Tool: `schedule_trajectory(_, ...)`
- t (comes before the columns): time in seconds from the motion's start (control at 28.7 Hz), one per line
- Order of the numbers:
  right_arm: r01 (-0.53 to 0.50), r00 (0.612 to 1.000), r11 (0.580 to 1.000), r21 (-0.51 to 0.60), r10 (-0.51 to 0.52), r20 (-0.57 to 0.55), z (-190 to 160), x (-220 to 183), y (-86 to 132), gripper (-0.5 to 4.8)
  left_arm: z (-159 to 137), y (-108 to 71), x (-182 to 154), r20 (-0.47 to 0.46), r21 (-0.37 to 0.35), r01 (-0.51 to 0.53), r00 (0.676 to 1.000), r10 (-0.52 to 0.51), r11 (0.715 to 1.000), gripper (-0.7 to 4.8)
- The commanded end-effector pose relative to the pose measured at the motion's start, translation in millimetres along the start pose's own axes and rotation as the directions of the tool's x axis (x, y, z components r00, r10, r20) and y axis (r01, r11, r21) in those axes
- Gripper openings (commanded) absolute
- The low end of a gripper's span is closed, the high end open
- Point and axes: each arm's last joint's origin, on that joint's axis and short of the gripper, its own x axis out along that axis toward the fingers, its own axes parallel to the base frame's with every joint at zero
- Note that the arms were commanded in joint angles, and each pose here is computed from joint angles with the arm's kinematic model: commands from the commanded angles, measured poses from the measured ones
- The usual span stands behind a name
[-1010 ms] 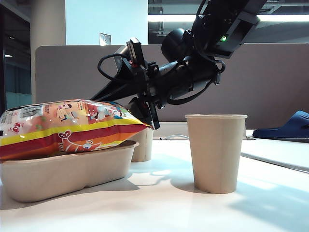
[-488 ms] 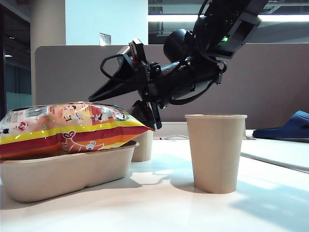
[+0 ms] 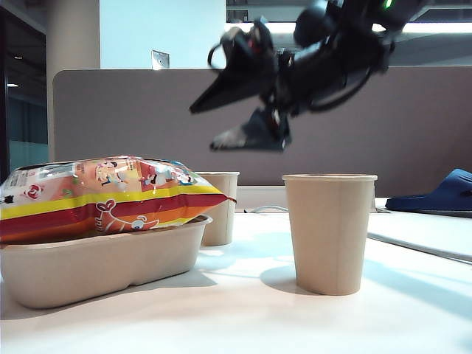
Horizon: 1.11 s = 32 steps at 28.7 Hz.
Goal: Pick up a bag of chips and put them in the box.
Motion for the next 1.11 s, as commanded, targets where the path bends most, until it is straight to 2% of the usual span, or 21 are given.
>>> schedule_trajectory(0.03, 0.136, 0.991, 0.98, -0.144, -0.133, 0.033, 15, -23, 29, 3.34, 4, -0.2, -1, 0.038, 0.015, -0.002, 0.999, 0.002, 1.0, 1.57)
schedule_trajectory(0.14, 0.287, 0.957, 0.926, -0.246, -0.27, 0.103, 27, -52, 64, 3.35, 7, -0.1, -1, 0.067, 0.015, -0.007, 0.998, 0.006, 1.0, 1.57)
schedule_trajectory(0.21, 0.347, 0.936, 0.89, -0.297, -0.307, 0.172, 34, -73, 92, 3.35, 9, 0.4, -1, 0.087, 0.008, -0.026, 0.996, 0.025, 1.0, 1.57)
schedule_trajectory(0.31, 0.38, 0.915, 0.848, -0.369, -0.288, 0.281, 38, -105, 138, 3.35, 14, 0.2, -3, 0.139, 0.003, -0.04, 0.99, 0.039, 0.999, 1.57)
schedule_trajectory(0.52, 0.413, 0.893, 0.811, -0.414, -0.271, 0.36, 28, -139, 188, 3.33, 20, -4.1, -16, 0.285, 0.008, -0.083, 0.956, 0.077, 0.997, 1.56)
schedule_trajectory(0.77, 0.54, 0.831, 0.756, -0.37, -0.412, 0.373, 0, -162, 216, 3.33, 15, -13.8, -39, 0.408, 0.024, -0.107, 0.909, 0.088, 0.994, 1.56)
schedule_trajectory(1.01, 0.621, 0.776, 0.711, -0.329, -0.498, 0.388, -38, -168, 224, 3.32, 0, -25.4, -67, 0.53, 0.007, -0.13, 0.841, 0.106, 0.992, 1.56)
schedule_trajectory(1.11, 0.64, 0.76, 0.702, -0.314, -0.518, 0.392, -56, -169, 225, 3.22, -2, -26.2, -68, 0.502, -0.001, -0.124, 0.858, 0.108, 0.992, 1.56)
